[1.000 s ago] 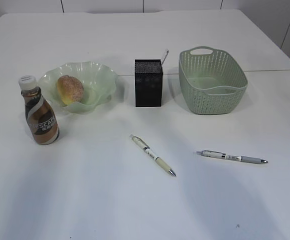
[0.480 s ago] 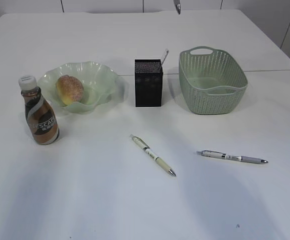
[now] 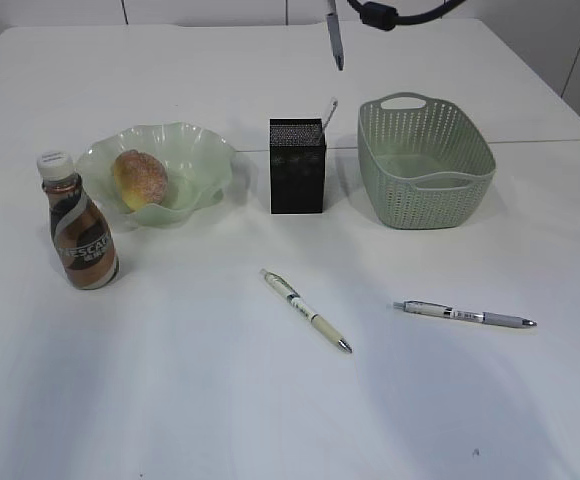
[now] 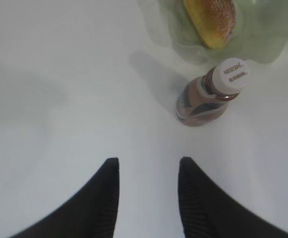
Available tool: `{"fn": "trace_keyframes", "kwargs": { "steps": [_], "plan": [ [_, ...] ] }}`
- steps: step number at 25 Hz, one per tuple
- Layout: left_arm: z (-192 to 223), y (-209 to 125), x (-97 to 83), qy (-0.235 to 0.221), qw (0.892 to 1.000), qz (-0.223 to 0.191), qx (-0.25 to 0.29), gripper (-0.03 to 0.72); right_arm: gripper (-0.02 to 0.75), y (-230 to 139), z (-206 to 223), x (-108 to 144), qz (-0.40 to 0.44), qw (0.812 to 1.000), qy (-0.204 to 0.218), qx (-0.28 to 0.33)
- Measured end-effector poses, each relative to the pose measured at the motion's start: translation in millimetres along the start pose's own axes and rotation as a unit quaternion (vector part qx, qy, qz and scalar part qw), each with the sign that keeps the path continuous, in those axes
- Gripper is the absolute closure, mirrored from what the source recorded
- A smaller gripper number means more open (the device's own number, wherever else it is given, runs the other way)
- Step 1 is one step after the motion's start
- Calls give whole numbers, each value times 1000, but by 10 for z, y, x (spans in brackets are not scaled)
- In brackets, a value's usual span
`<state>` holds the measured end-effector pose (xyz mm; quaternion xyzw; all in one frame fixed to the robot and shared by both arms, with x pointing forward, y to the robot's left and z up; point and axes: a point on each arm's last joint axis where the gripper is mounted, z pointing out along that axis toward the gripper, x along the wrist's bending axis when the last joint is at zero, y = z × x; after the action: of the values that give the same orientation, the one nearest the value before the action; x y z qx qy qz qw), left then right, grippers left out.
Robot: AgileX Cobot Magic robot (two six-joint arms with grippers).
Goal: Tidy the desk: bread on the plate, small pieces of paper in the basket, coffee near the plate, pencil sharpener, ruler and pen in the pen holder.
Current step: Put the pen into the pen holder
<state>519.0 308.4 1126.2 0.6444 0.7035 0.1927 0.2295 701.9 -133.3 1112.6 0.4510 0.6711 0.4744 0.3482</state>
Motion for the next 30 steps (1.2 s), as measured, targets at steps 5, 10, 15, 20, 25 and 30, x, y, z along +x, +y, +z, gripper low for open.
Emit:
{"fn": "trace_keyframes", "kwargs": {
  "steps": [5, 10, 15, 20, 25, 30],
  "plan": [
    [3, 2, 0, 0, 1000, 0, -1, 413, 605, -149, 61, 3, -1, 999, -3, -42],
    [3, 2, 0, 0, 1000, 0, -1, 413, 605, -307, 95, 8, -1, 997, -6, -81],
    [3, 2, 0, 0, 1000, 0, -1, 413, 605, -448, 100, 12, 8, 992, -8, -122],
    [3, 3, 0, 0, 1000, 0, -1, 413, 605, -541, 93, 14, 25, 988, -7, -153],
    [8, 0, 1, 0, 1000, 0, -1, 413, 606, -743, 233, 22, 40, 989, -5, -143],
    [8, 1, 1, 0, 1000, 0, -2, 413, 606, -753, 249, 22, 43, 987, -5, -155]
  ]
}}
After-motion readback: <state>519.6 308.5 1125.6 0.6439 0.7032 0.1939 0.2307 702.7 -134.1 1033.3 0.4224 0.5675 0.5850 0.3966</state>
